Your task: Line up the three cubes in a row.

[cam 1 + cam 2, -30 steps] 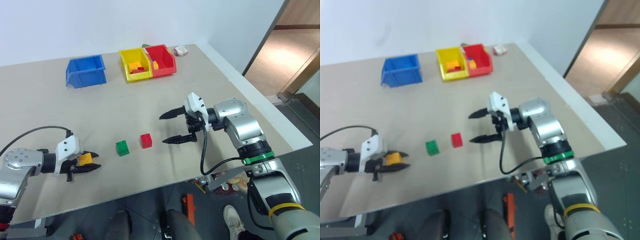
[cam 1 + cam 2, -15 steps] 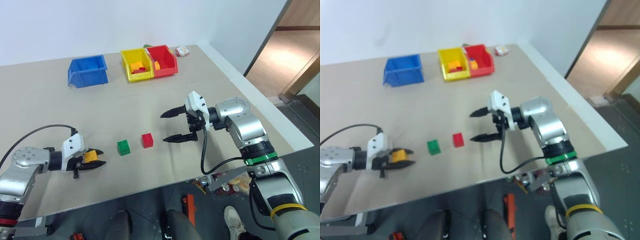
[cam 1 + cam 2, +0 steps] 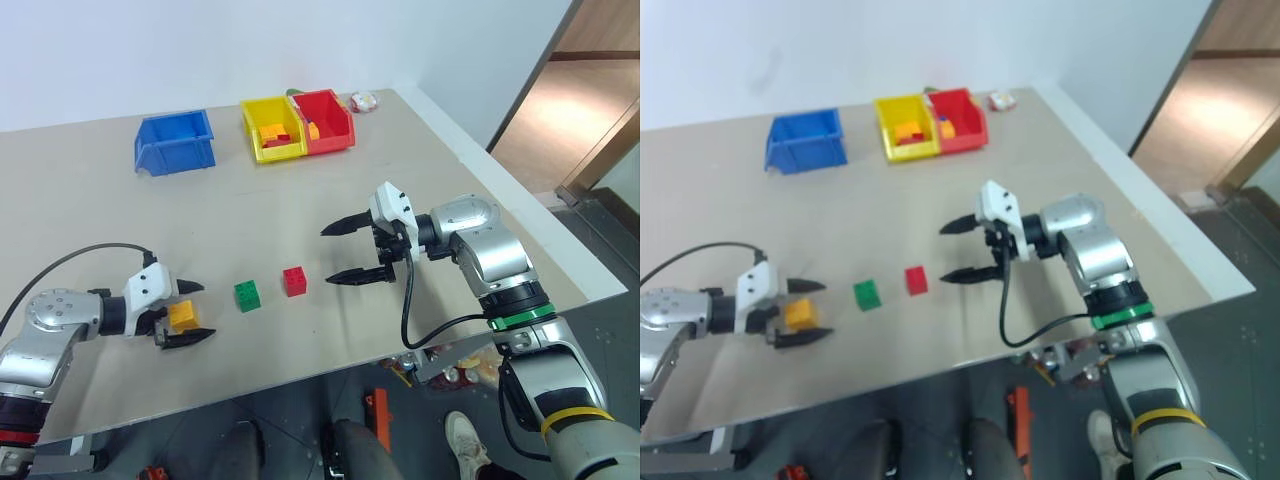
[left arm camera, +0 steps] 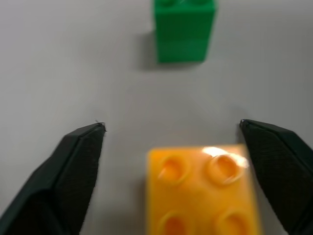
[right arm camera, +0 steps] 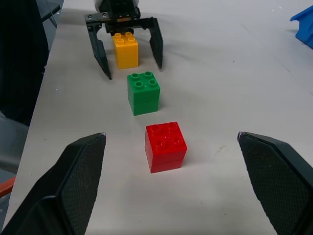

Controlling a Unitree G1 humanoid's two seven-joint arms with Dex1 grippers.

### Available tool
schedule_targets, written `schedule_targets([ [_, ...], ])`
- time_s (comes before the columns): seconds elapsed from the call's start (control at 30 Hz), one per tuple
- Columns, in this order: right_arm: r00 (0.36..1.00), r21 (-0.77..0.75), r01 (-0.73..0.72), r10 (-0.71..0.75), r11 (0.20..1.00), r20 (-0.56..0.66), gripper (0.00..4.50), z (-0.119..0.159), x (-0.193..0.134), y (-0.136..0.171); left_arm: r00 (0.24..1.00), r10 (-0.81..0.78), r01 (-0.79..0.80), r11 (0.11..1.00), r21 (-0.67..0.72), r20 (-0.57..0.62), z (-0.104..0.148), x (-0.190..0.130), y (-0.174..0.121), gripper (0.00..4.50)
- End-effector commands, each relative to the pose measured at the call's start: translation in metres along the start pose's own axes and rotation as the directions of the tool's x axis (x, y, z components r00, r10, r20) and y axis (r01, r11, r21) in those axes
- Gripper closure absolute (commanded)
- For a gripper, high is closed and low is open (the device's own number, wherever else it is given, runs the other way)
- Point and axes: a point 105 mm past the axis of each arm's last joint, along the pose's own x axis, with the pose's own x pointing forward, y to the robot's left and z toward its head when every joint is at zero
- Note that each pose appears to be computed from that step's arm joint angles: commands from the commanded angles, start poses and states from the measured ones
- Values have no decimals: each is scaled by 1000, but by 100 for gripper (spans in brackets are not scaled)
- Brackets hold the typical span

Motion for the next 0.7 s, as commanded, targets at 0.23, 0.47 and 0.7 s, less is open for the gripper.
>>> schedule_targets([
  [0.23, 976, 70, 75, -88, 995, 199, 0, 42, -12, -14, 970, 173, -157, 982, -104, 169, 72, -35, 20, 3],
  [0.47, 943, 35, 289, -290, 957, 161, 0, 21, -20, -41, 798, 580, -551, 812, -194, 162, 60, -53, 67, 3],
  [0.7, 883, 23, 454, -454, 891, 117, 0, -12, -27, -57, 621, 781, -756, 620, -209, 69, 19, -62, 75, 3],
])
